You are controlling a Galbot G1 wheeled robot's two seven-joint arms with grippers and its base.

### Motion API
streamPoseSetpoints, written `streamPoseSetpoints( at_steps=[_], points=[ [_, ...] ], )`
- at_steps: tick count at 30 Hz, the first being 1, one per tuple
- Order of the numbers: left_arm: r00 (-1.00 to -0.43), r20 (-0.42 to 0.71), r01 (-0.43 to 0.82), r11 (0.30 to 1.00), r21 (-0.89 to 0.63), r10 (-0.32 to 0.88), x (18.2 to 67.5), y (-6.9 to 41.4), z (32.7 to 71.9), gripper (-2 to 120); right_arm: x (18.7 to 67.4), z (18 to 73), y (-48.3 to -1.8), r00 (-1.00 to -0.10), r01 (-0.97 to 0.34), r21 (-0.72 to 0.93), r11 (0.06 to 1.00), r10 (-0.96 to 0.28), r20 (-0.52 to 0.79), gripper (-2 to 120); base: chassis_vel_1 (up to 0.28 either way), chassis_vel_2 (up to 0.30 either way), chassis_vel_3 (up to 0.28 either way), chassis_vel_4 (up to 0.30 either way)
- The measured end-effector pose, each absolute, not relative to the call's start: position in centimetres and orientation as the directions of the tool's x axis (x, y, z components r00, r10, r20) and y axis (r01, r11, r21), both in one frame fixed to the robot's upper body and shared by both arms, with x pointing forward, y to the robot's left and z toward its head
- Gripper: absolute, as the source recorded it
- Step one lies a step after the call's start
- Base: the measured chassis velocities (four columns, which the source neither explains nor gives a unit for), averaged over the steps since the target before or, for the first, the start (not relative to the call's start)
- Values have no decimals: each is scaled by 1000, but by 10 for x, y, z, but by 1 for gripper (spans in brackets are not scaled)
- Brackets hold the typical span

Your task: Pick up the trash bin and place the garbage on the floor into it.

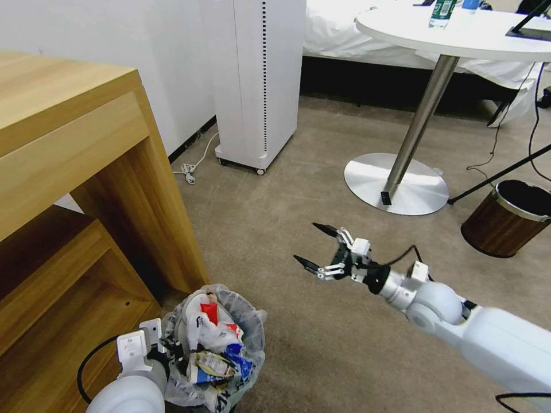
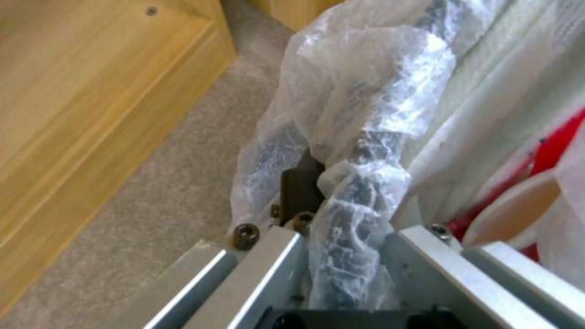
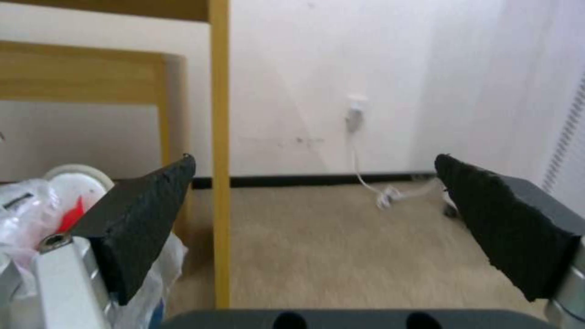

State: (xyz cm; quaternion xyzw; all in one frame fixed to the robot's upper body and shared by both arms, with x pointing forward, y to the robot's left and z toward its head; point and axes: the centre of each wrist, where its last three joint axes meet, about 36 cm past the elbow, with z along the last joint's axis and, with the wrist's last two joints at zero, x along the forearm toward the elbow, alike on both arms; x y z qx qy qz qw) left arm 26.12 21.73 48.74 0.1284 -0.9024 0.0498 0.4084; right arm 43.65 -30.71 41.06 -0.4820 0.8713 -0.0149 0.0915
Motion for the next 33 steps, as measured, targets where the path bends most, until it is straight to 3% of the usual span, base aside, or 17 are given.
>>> streamPoseSetpoints(
  at_steps=[5,10,33],
  points=[
    [-632,759,-242,970,-2,-156,275,215,478,0,410,386,-332,-619,-769,-86,633,-772,-145,100,0,0,0,0],
    [-627,767,-229,973,-12,-138,287,216,474,0,391,374,-350,-660,-735,-90,672,-740,-129,100,0,0,0,0],
    [-588,796,-217,976,13,-141,309,215,449,0,392,356,-349,-683,-715,-79,695,-718,-130,100,0,0,0,0]
  ],
)
